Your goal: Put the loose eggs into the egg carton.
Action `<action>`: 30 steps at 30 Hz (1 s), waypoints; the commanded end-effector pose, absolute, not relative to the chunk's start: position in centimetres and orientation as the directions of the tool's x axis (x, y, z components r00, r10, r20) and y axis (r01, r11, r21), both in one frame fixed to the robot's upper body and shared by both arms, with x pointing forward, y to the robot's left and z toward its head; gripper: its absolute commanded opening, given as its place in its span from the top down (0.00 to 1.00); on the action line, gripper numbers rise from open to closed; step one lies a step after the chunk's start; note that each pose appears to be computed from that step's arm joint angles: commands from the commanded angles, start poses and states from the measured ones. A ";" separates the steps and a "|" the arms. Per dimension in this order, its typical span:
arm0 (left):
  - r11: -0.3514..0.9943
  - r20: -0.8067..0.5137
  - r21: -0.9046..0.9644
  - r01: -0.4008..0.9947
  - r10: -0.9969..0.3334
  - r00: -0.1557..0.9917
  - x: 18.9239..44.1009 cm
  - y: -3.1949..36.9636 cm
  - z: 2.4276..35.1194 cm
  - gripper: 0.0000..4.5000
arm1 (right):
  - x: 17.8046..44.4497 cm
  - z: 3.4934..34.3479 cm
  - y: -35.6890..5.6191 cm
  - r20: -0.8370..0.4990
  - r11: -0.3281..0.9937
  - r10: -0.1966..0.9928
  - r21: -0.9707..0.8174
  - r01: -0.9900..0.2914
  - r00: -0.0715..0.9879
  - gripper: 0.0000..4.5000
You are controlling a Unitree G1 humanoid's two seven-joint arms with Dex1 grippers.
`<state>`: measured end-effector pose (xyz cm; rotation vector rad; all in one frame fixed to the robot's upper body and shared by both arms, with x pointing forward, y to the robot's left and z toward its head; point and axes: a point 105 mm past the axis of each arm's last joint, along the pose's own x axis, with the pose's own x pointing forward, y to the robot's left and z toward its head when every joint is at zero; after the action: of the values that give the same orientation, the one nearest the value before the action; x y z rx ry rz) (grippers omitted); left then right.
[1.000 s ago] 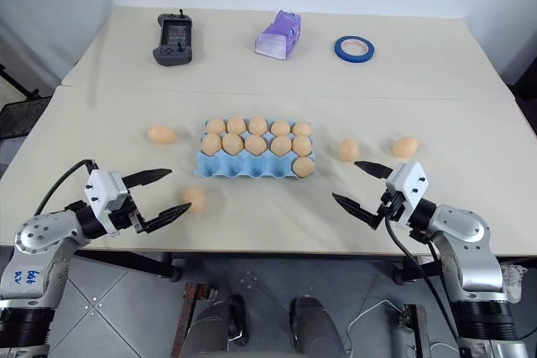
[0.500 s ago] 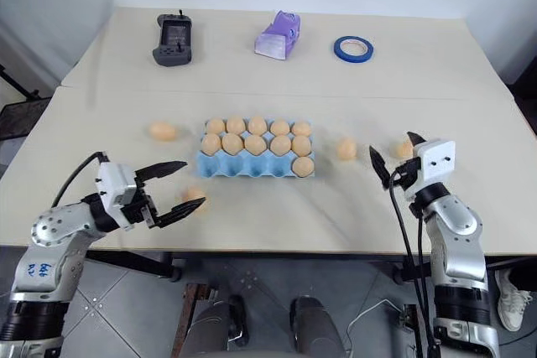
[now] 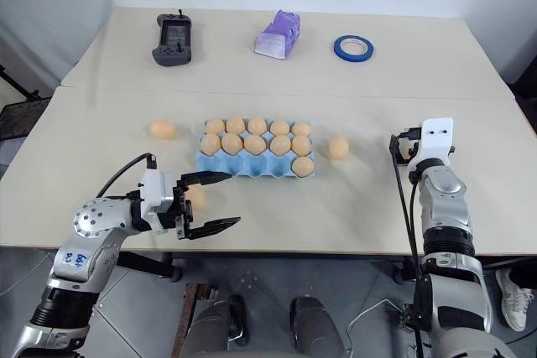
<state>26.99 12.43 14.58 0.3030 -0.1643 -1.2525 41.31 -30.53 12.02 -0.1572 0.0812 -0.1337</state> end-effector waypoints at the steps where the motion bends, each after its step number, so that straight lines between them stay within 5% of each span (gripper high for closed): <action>1: 0.278 -0.033 0.367 0.888 -0.950 0.311 26.7 12.6 15.5 0.00 | 41.4 12.7 -31.0 -0.048 0.974 -0.165 -0.166 0.155 0.985 0.00; 10: 0.301 -0.024 0.367 0.880 -0.943 0.332 26.9 12.6 15.2 0.00 | 40.9 13.0 -28.5 0.004 0.993 -0.063 -0.104 0.063 0.998 0.53; 12: 0.311 -0.026 0.367 0.877 -0.939 0.344 27.0 12.8 15.1 0.00 | 40.8 13.8 -27.6 0.037 0.995 -0.017 -0.098 0.020 0.999 0.54; 19: 0.468 0.004 0.344 0.814 -0.868 0.497 28.0 15.6 14.8 0.00 | 39.9 21.0 -16.6 0.238 0.899 0.438 -0.119 -0.422 0.867 0.54; 22: 0.536 0.005 0.326 0.778 -0.824 0.566 28.0 17.3 14.4 0.00 | 39.0 21.3 -12.0 0.204 0.809 0.588 -0.151 -0.569 0.782 0.54; 30: 0.621 -0.015 0.312 0.719 -0.754 0.657 27.5 19.8 13.6 0.00 | 37.5 18.4 -5.3 0.108 0.680 0.732 -0.181 -0.711 0.673 0.54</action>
<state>27.60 19.42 12.61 0.2695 -0.0845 -0.8713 37.87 -5.57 17.79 -0.1034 -0.1382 0.7992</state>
